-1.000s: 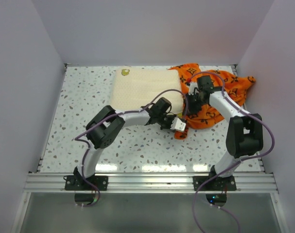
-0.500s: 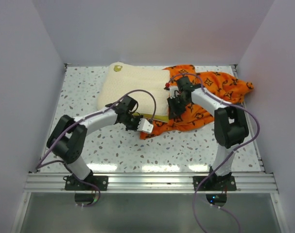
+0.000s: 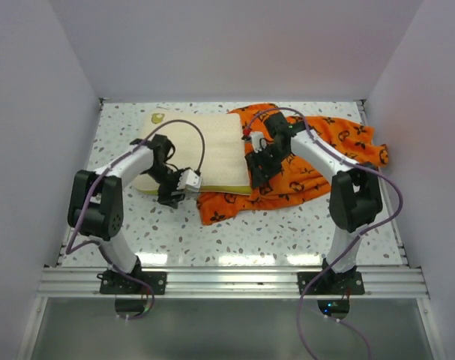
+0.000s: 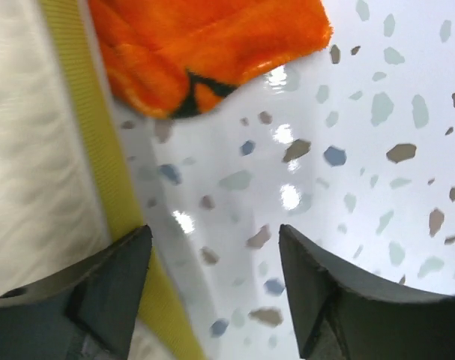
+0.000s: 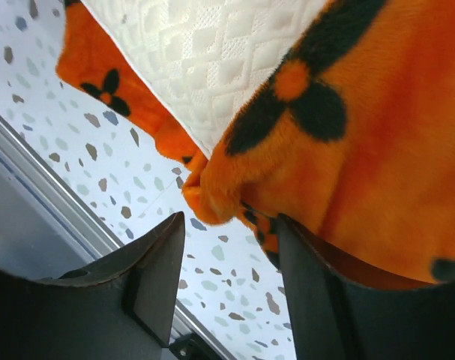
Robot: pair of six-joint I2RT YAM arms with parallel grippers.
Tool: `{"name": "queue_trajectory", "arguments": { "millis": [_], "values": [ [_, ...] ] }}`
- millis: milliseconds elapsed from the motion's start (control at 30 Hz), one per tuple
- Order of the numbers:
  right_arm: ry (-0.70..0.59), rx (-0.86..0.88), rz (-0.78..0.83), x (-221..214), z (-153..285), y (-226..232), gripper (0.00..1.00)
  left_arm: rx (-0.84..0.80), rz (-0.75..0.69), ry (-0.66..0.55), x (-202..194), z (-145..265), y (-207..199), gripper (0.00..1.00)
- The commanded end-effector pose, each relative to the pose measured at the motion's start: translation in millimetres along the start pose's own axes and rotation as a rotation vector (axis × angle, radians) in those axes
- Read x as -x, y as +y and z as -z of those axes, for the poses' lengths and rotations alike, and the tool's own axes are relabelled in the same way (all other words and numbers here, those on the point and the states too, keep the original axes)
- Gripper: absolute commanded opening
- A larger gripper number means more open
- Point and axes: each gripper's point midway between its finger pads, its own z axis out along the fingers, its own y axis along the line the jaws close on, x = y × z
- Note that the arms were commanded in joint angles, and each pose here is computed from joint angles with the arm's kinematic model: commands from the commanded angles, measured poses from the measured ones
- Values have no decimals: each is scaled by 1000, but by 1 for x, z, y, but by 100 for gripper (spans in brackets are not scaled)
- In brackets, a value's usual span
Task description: Put the pillow into the pillowcase
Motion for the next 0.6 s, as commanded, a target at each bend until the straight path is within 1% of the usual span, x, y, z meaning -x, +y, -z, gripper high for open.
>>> {"name": "queue_trajectory", "arguments": {
  "millis": [0, 33, 67, 100, 133, 167, 200, 233, 267, 300, 333, 367, 400, 433, 467, 500, 533, 567],
  "values": [
    [-171, -13, 25, 30, 69, -2, 57, 28, -114, -123, 57, 62, 28, 76],
    [-234, -1, -9, 41, 82, -7, 60, 34, -108, -189, 73, 67, 35, 78],
    [-292, -24, -4, 57, 97, -9, 60, 68, -67, -228, 85, 74, 46, 79],
    [-331, -56, -1, 69, 103, -15, 60, 135, -65, -273, 102, 88, 66, 81],
    [-352, -119, -23, 78, 107, -27, 60, 173, -25, -316, 110, 89, 81, 83],
    [-391, -149, -24, 91, 114, -31, 59, 295, 44, -375, 122, 97, 117, 85],
    [-400, -170, -45, 101, 105, -42, 59, 318, 44, -391, 126, 93, 126, 87],
    [-390, -184, -61, 105, 102, -48, 57, 348, 49, -378, 125, 88, 135, 90],
    [-405, -213, -62, 116, 108, -51, 52, 431, 42, -404, 134, 90, 156, 91],
    [-380, -216, -74, 116, 102, -54, 49, 415, 28, -384, 136, 70, 151, 92],
    [-336, -204, -95, 110, 92, -53, 47, 430, 11, -366, 136, 64, 152, 92],
    [-319, -190, -105, 104, 86, -51, 45, 449, -41, -369, 141, 59, 153, 94],
    [-338, -189, -102, 104, 85, -49, 45, 408, -55, -348, 141, 33, 137, 94],
    [-374, -184, -95, 103, 95, -37, 45, 465, -92, -325, 145, 34, 139, 95],
    [-341, -170, -119, 86, 81, -36, 45, 460, -132, -310, 146, 26, 133, 96],
    [-366, -159, -101, 86, 80, -32, 45, 419, -149, -293, 143, 5, 115, 96],
    [-387, -145, -116, 82, 88, -21, 45, 481, -181, -282, 146, 7, 121, 97],
    [-347, -135, -129, 66, 76, -19, 45, 495, -190, -267, 145, 0, 119, 99]
  ]
}}
